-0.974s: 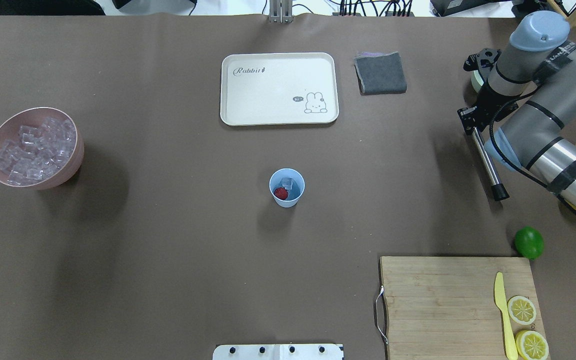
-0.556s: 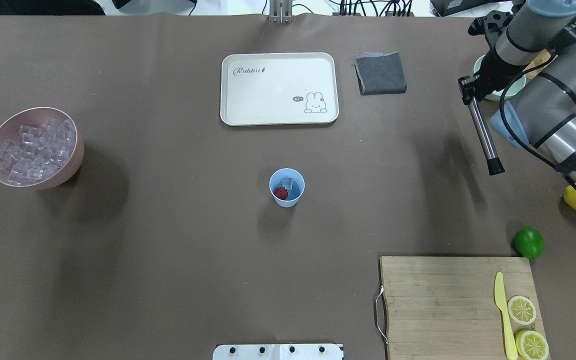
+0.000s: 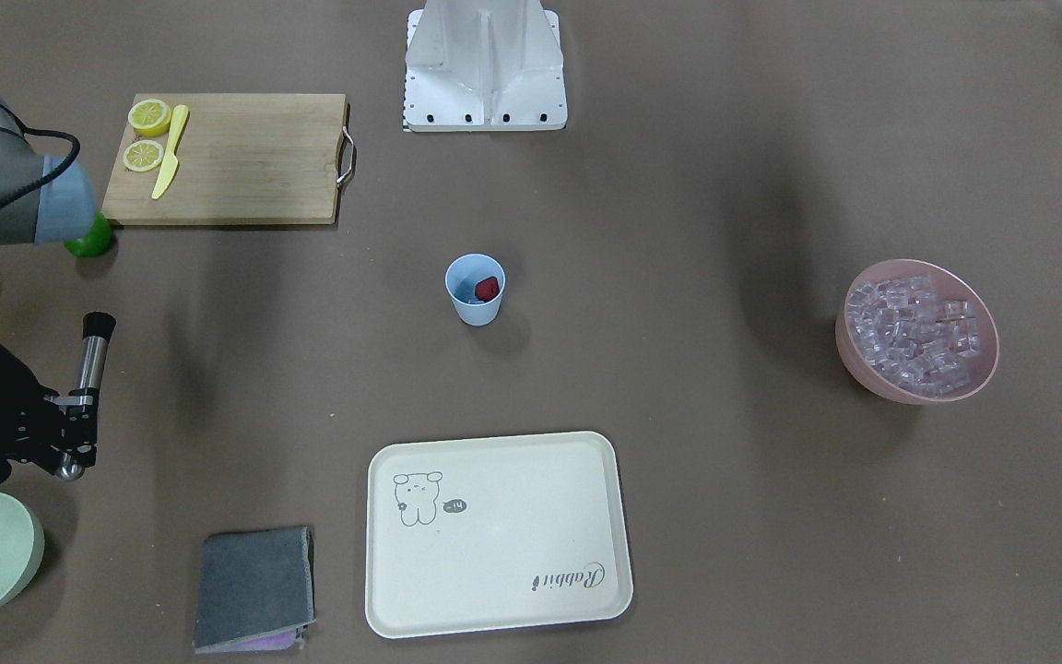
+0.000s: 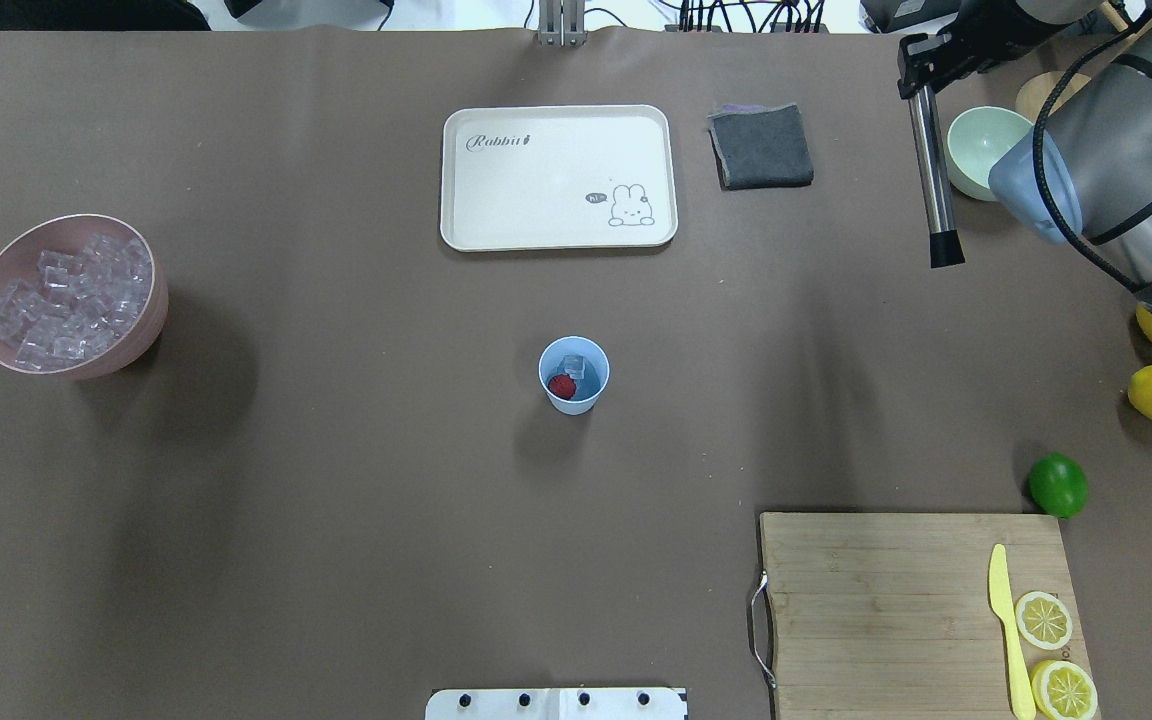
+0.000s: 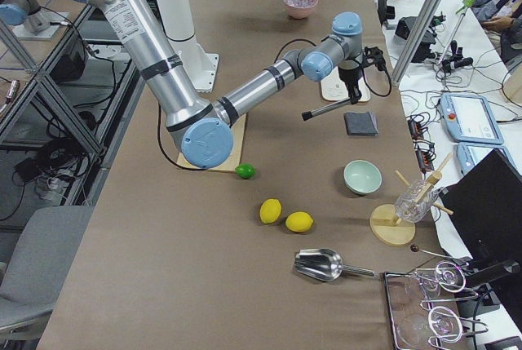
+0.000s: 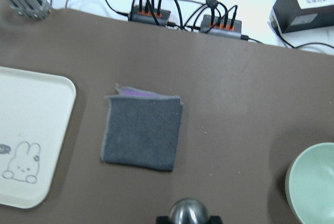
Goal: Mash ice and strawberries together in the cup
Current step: 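Lift the steel pestle upright and carry it toward the blue cup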
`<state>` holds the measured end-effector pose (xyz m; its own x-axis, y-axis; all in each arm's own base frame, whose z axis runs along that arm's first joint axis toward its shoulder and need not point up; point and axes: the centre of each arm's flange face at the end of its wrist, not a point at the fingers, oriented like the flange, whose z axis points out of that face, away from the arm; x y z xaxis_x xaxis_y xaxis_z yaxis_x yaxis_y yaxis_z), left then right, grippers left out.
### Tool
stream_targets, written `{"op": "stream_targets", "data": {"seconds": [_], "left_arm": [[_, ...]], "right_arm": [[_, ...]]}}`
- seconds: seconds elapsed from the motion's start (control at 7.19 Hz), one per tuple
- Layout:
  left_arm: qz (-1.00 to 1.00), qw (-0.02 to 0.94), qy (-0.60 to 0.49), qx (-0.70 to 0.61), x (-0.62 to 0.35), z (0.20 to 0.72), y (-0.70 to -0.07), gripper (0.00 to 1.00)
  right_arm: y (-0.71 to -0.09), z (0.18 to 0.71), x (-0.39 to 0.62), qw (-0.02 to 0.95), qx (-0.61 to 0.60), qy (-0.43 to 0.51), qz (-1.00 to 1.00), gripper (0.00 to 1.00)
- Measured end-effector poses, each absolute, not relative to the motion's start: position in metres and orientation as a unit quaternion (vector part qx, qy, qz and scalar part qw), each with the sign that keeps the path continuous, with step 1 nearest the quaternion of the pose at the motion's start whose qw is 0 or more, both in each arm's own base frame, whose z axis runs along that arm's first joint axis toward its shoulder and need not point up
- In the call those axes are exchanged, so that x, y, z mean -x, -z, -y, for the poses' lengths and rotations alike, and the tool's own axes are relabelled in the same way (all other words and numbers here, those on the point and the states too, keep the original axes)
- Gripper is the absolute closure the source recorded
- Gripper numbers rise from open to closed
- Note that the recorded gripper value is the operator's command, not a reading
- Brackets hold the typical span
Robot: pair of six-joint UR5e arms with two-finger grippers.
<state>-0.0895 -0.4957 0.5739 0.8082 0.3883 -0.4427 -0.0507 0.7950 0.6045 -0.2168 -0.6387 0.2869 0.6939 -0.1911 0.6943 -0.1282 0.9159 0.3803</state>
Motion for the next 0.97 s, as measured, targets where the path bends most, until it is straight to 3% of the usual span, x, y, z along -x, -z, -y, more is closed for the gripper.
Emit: {"op": "stream_targets", "data": {"seconds": [0.56,0.97], "left_arm": [[-0.293,0.907,-0.126,-0.275,0.077,0.496,-0.592,0.03],[-0.32,0.901,-0.131,-0.26,0.069,0.494,-0.602,0.03]], "right_arm": [[-0.202,0.622,0.208,0.842,-0.319,-0.063,0.431,1.0],[-0.169,0.587,0.273,0.766,-0.416,-0.117,0.476,1.0]]}}
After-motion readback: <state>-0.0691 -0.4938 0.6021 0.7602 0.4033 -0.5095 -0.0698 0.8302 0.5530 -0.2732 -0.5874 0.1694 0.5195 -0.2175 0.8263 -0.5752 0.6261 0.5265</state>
